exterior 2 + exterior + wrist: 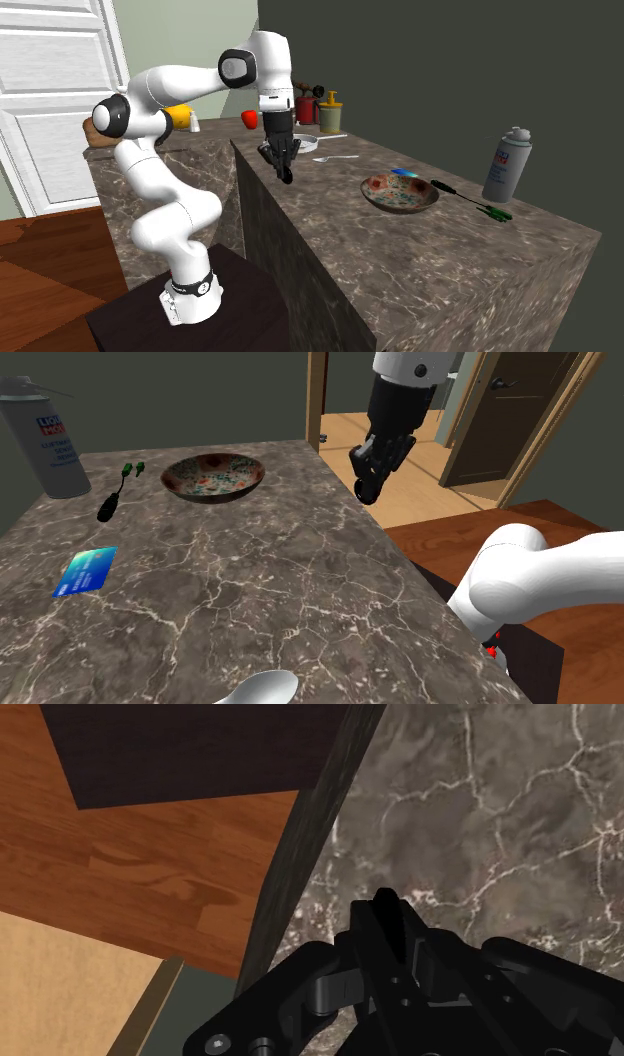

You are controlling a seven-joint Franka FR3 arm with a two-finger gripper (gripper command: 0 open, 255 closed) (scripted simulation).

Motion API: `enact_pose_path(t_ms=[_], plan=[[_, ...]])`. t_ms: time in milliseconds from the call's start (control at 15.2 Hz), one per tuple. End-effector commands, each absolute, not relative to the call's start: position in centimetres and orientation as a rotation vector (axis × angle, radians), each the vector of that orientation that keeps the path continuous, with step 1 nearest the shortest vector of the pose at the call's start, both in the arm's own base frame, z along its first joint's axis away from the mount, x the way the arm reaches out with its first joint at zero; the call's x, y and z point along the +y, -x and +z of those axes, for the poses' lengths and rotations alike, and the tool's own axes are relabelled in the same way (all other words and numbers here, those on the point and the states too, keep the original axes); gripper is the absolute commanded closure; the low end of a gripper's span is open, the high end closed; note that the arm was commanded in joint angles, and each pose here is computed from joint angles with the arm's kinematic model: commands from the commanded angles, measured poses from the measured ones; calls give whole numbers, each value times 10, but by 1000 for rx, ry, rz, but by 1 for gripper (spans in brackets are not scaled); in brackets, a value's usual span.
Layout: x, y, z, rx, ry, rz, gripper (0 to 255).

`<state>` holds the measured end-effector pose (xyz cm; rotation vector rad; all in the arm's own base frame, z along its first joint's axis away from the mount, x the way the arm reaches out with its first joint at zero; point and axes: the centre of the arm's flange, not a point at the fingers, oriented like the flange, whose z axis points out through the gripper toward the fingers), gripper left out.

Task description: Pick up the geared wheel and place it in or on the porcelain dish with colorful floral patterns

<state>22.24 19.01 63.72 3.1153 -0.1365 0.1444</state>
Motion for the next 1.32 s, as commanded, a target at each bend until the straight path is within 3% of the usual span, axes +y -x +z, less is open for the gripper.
enact_pose_path(t_ms=[0,858,1254], plan=[[189,-222,648,-137,-3115,144,255],[189,-222,715,-137,-3115,144,255],[229,-291,717,-137,-3115,144,255]])
